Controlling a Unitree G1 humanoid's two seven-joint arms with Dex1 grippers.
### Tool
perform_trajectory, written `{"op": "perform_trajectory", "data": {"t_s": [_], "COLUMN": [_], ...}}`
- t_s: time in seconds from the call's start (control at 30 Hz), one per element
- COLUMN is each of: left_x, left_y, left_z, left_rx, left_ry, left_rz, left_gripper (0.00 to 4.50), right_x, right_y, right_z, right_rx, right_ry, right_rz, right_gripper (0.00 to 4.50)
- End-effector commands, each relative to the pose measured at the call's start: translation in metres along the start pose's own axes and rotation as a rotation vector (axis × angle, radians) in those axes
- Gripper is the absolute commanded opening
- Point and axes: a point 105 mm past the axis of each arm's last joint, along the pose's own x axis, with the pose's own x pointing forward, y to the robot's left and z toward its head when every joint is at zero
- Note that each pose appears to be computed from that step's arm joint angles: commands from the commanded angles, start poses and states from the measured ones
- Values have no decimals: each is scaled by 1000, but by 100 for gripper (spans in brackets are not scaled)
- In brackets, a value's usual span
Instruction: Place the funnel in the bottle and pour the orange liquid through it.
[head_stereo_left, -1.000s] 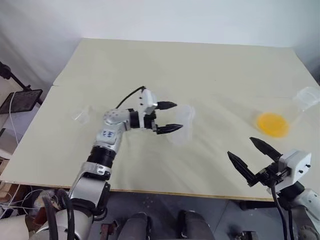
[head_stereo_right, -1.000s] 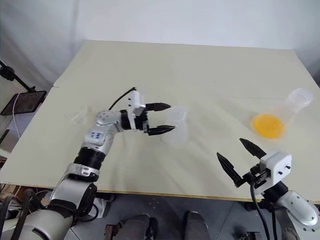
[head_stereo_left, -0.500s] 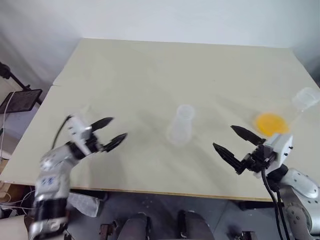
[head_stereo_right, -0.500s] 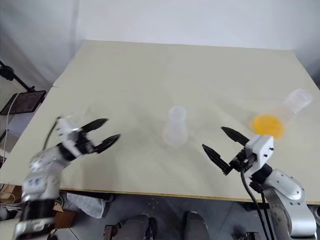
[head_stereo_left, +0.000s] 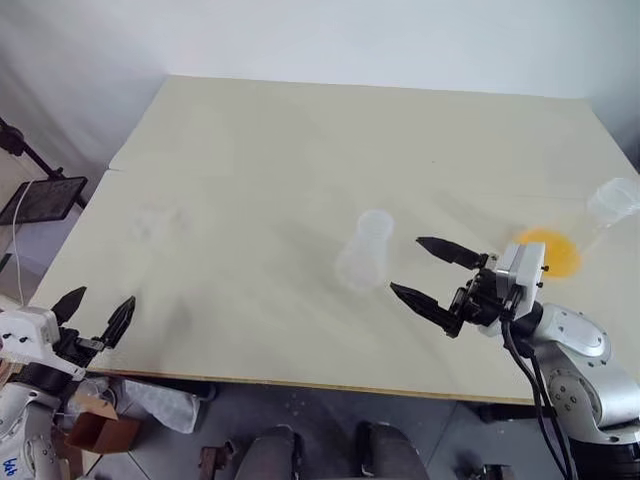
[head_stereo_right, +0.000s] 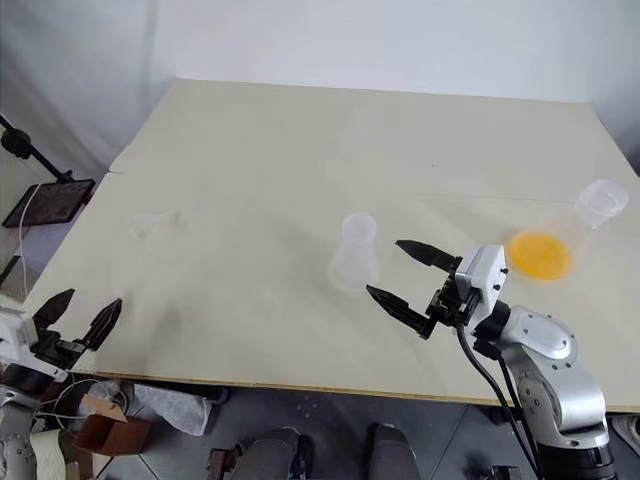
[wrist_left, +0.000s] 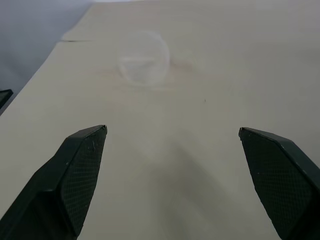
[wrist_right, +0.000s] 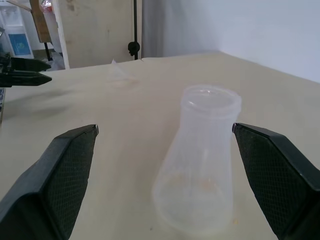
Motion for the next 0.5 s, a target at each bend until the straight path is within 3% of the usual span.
{"op": "perform_trajectory", "data": {"t_s": [0.03,0.23,0.37,0.5], "left_x": [16,69,119,140], "left_y": [-6,-14,-38,-39], "left_z": [18,16,22,17], "left_rx": [12,49,-19,-17], "left_ry": [-55,19,16,57], "left_rz": [-29,-49,-124,-91], "left_gripper": [449,449,449,449], "right_x": [0,-1,-4,-5], "right_y": [2,4,5,7], "right_z": [5,0,0,0], "right_rx": [-22,-7,-5,-6], "right_ry": [-7,6,14,12], "right_rz": [18,8,-7,-17], "right_gripper": [450,450,450,450]}}
